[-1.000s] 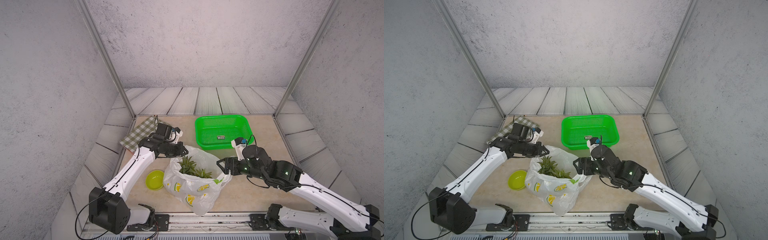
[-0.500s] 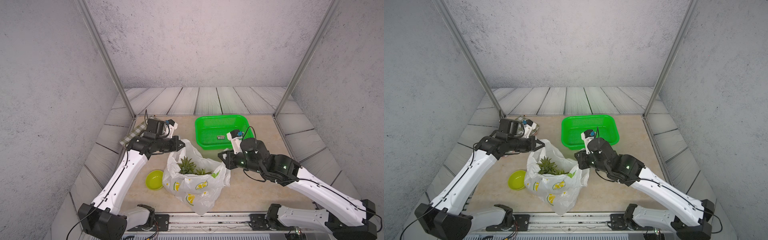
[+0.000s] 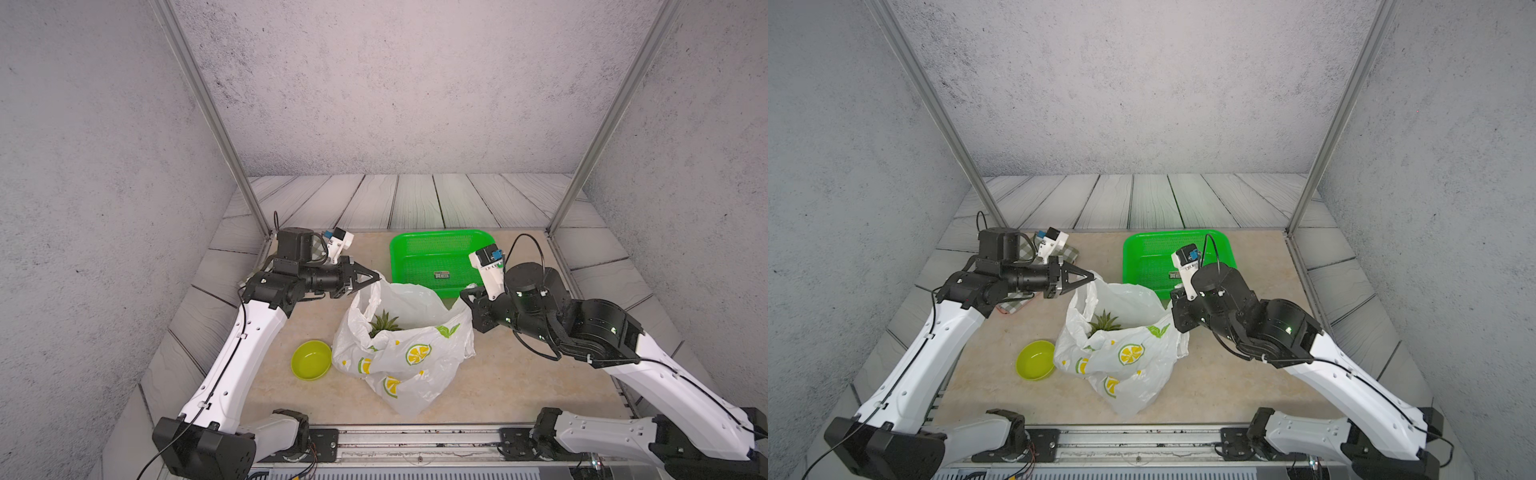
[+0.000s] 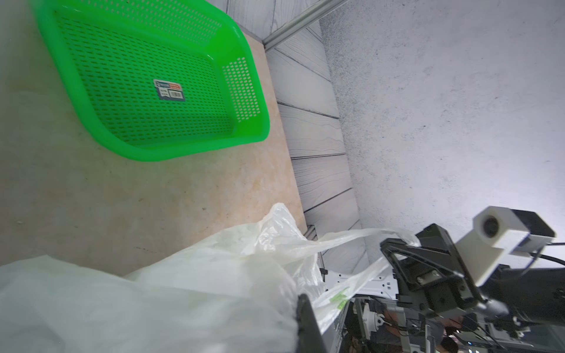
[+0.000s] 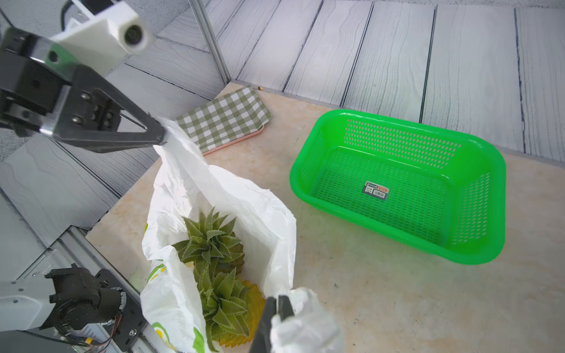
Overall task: Place the pineapple into a plastic bag & tie a knot
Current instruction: Adjust the plastic bag at the center of the board.
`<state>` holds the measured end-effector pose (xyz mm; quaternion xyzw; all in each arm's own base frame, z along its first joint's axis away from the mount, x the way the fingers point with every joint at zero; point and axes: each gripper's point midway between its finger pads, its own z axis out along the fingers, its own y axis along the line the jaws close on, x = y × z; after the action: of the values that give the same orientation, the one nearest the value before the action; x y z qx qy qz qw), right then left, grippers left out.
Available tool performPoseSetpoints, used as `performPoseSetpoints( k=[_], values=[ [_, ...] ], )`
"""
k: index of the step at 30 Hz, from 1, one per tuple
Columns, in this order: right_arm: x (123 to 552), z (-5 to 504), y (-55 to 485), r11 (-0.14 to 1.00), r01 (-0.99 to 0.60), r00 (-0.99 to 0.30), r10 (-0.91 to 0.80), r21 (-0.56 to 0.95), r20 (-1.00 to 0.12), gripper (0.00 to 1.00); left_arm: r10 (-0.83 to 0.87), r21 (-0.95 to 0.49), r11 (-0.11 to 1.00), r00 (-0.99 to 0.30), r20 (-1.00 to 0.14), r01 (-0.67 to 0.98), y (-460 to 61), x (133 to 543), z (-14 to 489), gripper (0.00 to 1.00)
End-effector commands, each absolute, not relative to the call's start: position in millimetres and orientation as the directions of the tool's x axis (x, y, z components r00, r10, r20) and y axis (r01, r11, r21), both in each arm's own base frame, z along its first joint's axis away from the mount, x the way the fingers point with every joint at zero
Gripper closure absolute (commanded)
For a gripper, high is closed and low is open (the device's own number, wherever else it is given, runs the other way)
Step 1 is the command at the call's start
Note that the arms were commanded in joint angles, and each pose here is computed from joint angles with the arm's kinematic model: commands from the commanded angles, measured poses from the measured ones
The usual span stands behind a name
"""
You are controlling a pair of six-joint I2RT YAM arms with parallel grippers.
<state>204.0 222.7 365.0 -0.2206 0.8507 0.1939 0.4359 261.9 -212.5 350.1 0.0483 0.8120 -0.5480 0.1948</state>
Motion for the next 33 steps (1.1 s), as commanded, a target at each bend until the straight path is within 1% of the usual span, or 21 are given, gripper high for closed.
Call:
performPoseSetpoints(
  k=[1,3,6,10,12,15,18,21,24,27,30,33],
  values=[
    [209,388,210,0.84,-0.539,-0.455,-0.235,0.056,-0.859,0.96,-0.137,-0.872,0.26,-0.878,-0.458,0.414,-215,244,409,1.0],
    [210,404,207,0.837,-0.546,-0.418,-0.238,0.033,-0.877,0.96,-0.149,-0.872,0.235,-0.871,-0.469,0.429,-215,240,422,1.0],
    [213,425,200,0.842,-0.539,-0.365,-0.252,-0.018,-0.896,1.0,-0.163,-0.875,0.191,-0.865,-0.475,0.445,-214,235,441,1.0],
    [213,435,196,0.835,-0.545,-0.318,-0.29,-0.076,-0.903,1.0,-0.173,-0.878,0.134,-0.862,-0.477,0.459,-215,228,459,1.0],
    [213,431,197,0.828,-0.554,-0.321,-0.302,-0.081,-0.898,1.0,-0.174,-0.881,0.13,-0.865,-0.472,0.455,-215,228,457,1.0],
    [209,413,204,0.812,-0.582,-0.355,-0.308,-0.05,-0.883,1.0,-0.166,-0.895,0.144,-0.881,-0.442,0.422,-216,231,440,1.0],
    [207,390,208,0.811,-0.585,-0.396,-0.308,-0.021,-0.865,0.94,-0.168,-0.913,0.149,-0.9,-0.401,0.379,-217,237,421,1.0],
    [206,385,207,0.816,-0.578,-0.415,-0.303,-0.009,-0.858,0.94,-0.17,-0.919,0.137,-0.905,-0.389,0.369,-218,239,417,1.0],
    [201,410,203,0.81,-0.586,-0.393,-0.273,0.01,-0.878,0.94,-0.169,-0.917,0.133,-0.903,-0.395,0.377,-218,241,420,1.0],
    [194,444,200,0.797,-0.602,-0.364,-0.219,0.049,-0.905,0.97,-0.173,-0.91,0.152,-0.896,-0.408,0.385,-217,243,421,1.0],
    [183,471,204,0.752,-0.652,-0.338,-0.173,0.097,-0.925,0.97,-0.184,-0.909,0.168,-0.894,-0.408,0.381,-215,247,419,1.0],
    [175,484,215,0.707,-0.694,-0.35,-0.164,0.138,-0.922,0.97,-0.206,-0.911,0.162,-0.89,-0.406,0.379,-210,252,425,1.0]
  ],
)
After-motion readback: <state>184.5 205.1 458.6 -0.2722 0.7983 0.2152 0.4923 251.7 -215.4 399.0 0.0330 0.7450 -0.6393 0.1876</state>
